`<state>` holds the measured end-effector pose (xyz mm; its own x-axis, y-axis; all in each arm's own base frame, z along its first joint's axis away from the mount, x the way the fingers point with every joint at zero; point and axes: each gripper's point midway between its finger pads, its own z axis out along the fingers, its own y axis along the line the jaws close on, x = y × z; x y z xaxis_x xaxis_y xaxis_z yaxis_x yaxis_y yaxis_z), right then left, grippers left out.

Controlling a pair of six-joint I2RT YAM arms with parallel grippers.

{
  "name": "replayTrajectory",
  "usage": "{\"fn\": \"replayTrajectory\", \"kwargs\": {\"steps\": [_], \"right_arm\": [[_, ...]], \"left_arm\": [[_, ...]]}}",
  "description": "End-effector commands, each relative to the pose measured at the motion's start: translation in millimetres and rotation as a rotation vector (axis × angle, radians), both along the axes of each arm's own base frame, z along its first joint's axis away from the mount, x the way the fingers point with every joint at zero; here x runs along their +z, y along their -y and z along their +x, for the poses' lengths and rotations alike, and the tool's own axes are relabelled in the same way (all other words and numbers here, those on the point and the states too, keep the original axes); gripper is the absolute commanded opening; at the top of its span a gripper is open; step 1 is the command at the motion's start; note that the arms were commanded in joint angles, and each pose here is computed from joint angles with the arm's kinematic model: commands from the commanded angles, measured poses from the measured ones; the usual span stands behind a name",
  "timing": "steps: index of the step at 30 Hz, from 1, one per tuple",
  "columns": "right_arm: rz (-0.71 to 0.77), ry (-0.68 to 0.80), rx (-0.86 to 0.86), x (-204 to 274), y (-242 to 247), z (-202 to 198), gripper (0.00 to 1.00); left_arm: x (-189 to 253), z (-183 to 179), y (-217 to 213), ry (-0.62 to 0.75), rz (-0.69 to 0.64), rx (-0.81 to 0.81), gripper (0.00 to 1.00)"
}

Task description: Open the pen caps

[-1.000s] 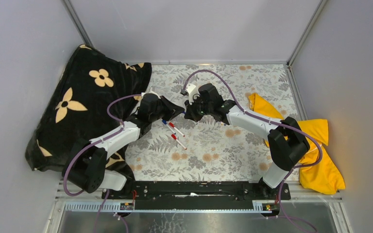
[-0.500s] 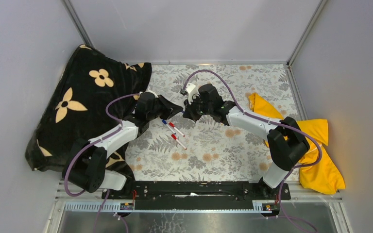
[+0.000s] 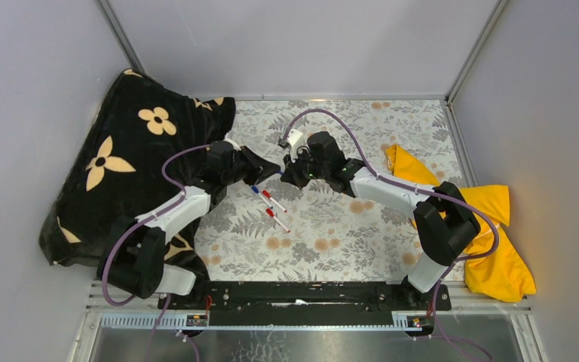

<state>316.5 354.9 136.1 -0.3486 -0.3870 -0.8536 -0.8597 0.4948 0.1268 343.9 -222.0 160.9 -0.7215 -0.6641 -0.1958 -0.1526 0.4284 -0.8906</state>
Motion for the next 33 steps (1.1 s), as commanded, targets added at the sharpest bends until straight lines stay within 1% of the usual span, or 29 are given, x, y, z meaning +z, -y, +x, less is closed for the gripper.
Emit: {"fn": "replayTrajectory", "kwargs": {"steps": [1,12,25,33], "right_arm": [[-0.061,-0.058,-0.002,-6.3,22.5,-20.4,0.0],[-0.067,-0.06,-0.021,-5.2,35.4,-20.3,0.0],[-0.063,-0.067,-0.035,-6.0,44.5,-18.3,0.0],[-0.062,-0.073,-0.043,-9.9,47.8,-18.8,0.0]], "left_arm": [[1.3,45.1,-60.2,0.058,0.087,0.237,0.0],[-10.7,56.6,-101.3,0.023,0.098,0.325,0.0],[-18.9,63.1,-126.7,0.003,0.104,0.384,0.0],[-22.9,60.8,-139.2,-0.006,0.098,0.409,0.0]]}}
